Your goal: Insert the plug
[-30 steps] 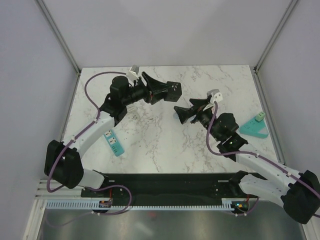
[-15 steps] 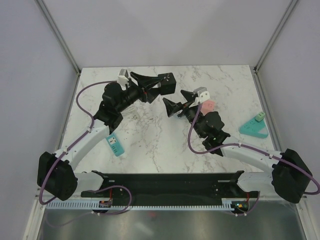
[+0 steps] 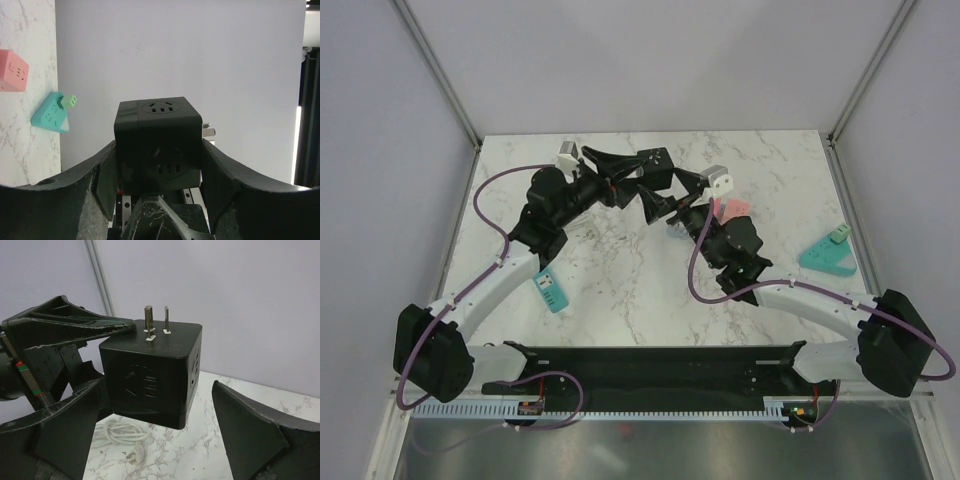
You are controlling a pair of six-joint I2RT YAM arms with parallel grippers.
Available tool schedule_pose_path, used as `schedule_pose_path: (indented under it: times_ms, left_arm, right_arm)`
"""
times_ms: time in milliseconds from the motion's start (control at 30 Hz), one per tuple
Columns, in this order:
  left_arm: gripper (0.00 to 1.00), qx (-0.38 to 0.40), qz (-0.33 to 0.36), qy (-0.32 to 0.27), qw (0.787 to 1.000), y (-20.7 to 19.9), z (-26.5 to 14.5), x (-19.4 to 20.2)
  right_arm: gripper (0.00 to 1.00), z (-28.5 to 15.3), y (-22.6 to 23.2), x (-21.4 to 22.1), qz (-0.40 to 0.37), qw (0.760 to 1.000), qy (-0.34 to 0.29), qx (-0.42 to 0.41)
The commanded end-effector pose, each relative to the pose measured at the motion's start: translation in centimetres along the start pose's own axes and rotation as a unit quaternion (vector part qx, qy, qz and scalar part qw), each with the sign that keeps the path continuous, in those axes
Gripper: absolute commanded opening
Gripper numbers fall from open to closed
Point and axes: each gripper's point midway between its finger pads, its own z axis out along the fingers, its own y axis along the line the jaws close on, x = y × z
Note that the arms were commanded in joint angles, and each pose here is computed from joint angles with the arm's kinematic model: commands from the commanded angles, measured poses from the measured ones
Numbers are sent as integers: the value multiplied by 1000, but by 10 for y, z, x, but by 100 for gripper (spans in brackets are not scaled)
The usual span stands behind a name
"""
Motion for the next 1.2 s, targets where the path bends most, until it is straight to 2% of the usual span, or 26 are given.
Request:
schedule_pose_path:
  times_ms: [0, 100, 200, 233, 300, 333, 367, 400, 433, 467, 500, 533, 567, 667, 900, 967, 1033, 1067, 1100, 1133, 1167]
  left_arm:
    - [2, 52, -3, -3, 999, -36, -10, 7]
    - [2, 51, -3, 2, 999, -34, -10, 13]
    - [2, 48, -5, 7, 999, -30, -11, 18]
    - [2, 46, -5, 10, 999, -28, -11, 20]
    - [2, 45, -5, 11, 999, -27, -13, 22]
    - [3, 44, -2, 13, 999, -25, -14, 23]
    - [7, 42, -2, 14, 999, -24, -16, 24]
    - [12, 36, -4, 15, 999, -19, -16, 25]
    - [19, 36, -3, 17, 999, -19, -17, 26]
    - [38, 33, 0, 17, 999, -15, -17, 26]
    - [46, 33, 5, 21, 999, -15, -19, 28]
    - [54, 34, 25, 23, 999, -14, -19, 29]
    - [66, 34, 40, 24, 998, -14, -20, 29]
    - [77, 16, 78, 25, 997, -6, -22, 30]
    - [84, 12, 162, 46, 986, -1, -31, 37]
    - [85, 8, 212, 56, 976, 1, -32, 37]
    - [85, 7, 284, 69, 956, -6, -35, 39]
    - [85, -19, 303, 83, 949, 4, -38, 39]
    - [85, -22, 329, 96, 939, 3, -41, 41]
    - [85, -26, 381, 101, 919, -1, -44, 39]
    - [85, -54, 396, 113, 910, 9, -51, 39]
  right_arm:
    - [98, 14, 0, -19, -6, 999, -33, 18]
    - [95, 20, -3, -18, -13, 999, -36, 29]
    - [86, 26, -2, -21, -10, 998, -44, 34]
    - [76, 28, -3, -23, -22, 998, -46, 36]
    - [62, 29, -5, -24, -23, 998, -51, 41]
    - [51, 28, -5, -24, -25, 997, -53, 42]
    - [46, 27, -6, -24, -25, 997, -55, 43]
    - [34, 27, -7, -26, -27, 997, -57, 44]
    - [27, 27, -7, -25, -33, 997, -57, 43]
    - [19, 26, -6, -26, -35, 997, -57, 41]
    - [0, 25, -6, -27, -36, 997, -58, 40]
    - [0, 23, -8, -29, -37, 997, -61, 43]
    - [0, 21, -9, -30, -38, 996, -62, 43]
    - [0, 15, -8, -35, -44, 997, -60, 35]
    - [0, 1, -4, -21, -63, 998, -9, 11]
    - [0, -4, -3, -18, -64, 998, 7, 4]
    - [0, -14, -3, -11, -67, 997, 37, -6]
    - [0, -18, -4, -7, -69, 996, 50, -7]
    - [0, -25, -6, 6, -83, 993, 85, -10]
    - [0, -31, -6, 4, -87, 991, 96, -14]
    - [0, -35, -6, 6, -91, 989, 112, -21]
